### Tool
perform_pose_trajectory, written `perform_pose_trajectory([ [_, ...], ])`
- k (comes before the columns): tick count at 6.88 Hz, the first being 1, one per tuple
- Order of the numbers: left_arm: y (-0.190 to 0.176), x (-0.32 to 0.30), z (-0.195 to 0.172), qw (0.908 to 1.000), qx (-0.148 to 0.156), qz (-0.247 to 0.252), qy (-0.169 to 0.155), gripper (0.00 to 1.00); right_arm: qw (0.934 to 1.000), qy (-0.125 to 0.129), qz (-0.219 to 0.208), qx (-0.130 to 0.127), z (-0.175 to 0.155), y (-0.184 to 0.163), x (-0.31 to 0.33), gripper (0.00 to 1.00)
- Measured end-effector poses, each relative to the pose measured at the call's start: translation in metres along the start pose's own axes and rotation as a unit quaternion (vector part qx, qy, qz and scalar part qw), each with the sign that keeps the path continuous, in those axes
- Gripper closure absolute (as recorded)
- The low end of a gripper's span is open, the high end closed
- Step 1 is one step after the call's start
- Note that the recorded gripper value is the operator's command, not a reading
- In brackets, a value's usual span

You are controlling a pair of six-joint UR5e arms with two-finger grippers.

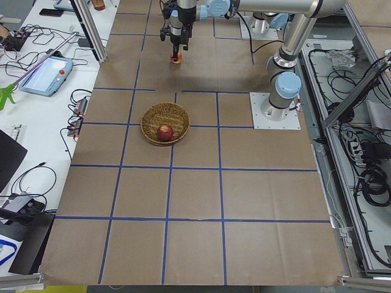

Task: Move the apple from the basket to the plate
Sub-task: 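Grasp the apple with the right gripper and carry it toward the plate, then lower the apple onto the white plate and open the right gripper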

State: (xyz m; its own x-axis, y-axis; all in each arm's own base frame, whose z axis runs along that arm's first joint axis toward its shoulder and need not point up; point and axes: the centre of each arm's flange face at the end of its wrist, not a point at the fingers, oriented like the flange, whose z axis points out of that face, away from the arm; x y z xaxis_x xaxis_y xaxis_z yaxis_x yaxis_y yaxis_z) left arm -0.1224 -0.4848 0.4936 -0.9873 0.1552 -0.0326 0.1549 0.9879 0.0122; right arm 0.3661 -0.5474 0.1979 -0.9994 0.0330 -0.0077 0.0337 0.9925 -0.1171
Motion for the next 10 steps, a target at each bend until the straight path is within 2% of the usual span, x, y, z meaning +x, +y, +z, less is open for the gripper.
perform_pose_trajectory([
  [2,0.000,0.000,0.000,1.0000,0.000,0.000,0.000,0.01,1.0000,-0.002,0.003,0.003,-0.020,-0.005,0.003,0.49],
  [5,0.000,0.000,0.000,1.0000,-0.001,0.000,0.000,0.01,0.9995,-0.001,0.029,0.014,-0.098,-0.022,0.049,0.49],
  [7,0.000,0.000,0.001,1.0000,-0.001,0.000,0.000,0.01,0.9995,0.015,0.027,0.005,-0.146,-0.051,0.163,0.49],
  [8,0.000,0.000,0.000,1.0000,-0.001,0.000,0.000,0.01,0.9996,0.023,0.014,-0.001,-0.158,-0.065,0.232,0.49],
  [10,0.000,0.000,-0.001,1.0000,-0.001,0.000,0.000,0.01,0.9991,0.031,-0.026,-0.015,-0.163,-0.076,0.356,0.49],
])
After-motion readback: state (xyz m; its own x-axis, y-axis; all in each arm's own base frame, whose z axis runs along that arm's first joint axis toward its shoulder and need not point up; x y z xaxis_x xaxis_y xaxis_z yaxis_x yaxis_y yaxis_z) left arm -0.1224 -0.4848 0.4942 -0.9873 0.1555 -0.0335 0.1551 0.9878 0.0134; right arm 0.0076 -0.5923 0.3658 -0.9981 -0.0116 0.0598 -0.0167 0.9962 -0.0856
